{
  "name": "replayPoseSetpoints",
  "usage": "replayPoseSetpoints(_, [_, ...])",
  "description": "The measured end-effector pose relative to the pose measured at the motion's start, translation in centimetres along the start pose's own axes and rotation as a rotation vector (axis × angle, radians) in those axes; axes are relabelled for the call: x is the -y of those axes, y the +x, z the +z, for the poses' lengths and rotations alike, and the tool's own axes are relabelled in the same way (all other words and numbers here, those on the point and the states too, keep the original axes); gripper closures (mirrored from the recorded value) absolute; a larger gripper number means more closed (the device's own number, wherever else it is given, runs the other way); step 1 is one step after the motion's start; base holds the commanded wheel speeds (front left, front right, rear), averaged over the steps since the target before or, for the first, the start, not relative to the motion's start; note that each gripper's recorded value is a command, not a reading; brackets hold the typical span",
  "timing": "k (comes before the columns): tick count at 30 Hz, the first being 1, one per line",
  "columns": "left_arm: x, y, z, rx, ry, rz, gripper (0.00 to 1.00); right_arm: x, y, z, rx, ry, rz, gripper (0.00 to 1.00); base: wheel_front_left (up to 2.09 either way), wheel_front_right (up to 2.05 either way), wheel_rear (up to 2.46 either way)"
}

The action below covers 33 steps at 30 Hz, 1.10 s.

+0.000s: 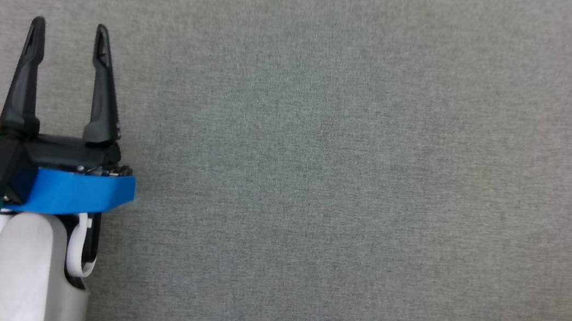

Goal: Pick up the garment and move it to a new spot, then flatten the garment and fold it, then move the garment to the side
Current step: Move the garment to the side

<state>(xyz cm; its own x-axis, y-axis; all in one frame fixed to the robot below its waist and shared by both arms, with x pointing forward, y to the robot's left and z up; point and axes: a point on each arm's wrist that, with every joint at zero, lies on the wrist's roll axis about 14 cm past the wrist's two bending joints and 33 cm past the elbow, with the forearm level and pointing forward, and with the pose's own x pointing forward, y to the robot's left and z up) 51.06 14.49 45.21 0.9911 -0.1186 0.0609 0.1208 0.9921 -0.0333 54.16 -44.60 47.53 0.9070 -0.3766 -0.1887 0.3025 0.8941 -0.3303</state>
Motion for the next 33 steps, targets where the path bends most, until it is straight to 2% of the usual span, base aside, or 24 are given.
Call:
replayPoseSetpoints(7, [-1.0, -2.6, 1.5, -0.005, -0.004, 0.041, 0.0, -4.2, -2.7, 4.1, 0.162, 0.061, 0.102, 0.0, 0.0, 0.0, 0.0])
replayPoseSetpoints(16, [-1.6, -6.5, 3.6, -0.001, -0.011, 0.077, 0.0, -10.5, -9.5, 9.2, 0.348, 0.164, 0.266, 0.0, 0.0, 0.0, 0.0])
replayPoseSetpoints(23, [-1.6, -8.6, 4.8, 0.01, -0.01, 0.082, 0.0, -12.9, -14.5, 9.4, 0.392, 0.272, 0.33, 0.0, 0.0, 0.0, 0.0])
replayPoseSetpoints(33, [-1.8, -11.5, 5.2, -0.001, -0.006, 0.095, 0.0, -15.6, -20.3, 6.5, 0.344, 0.397, 0.367, 0.0, 0.0, 0.0, 0.0])
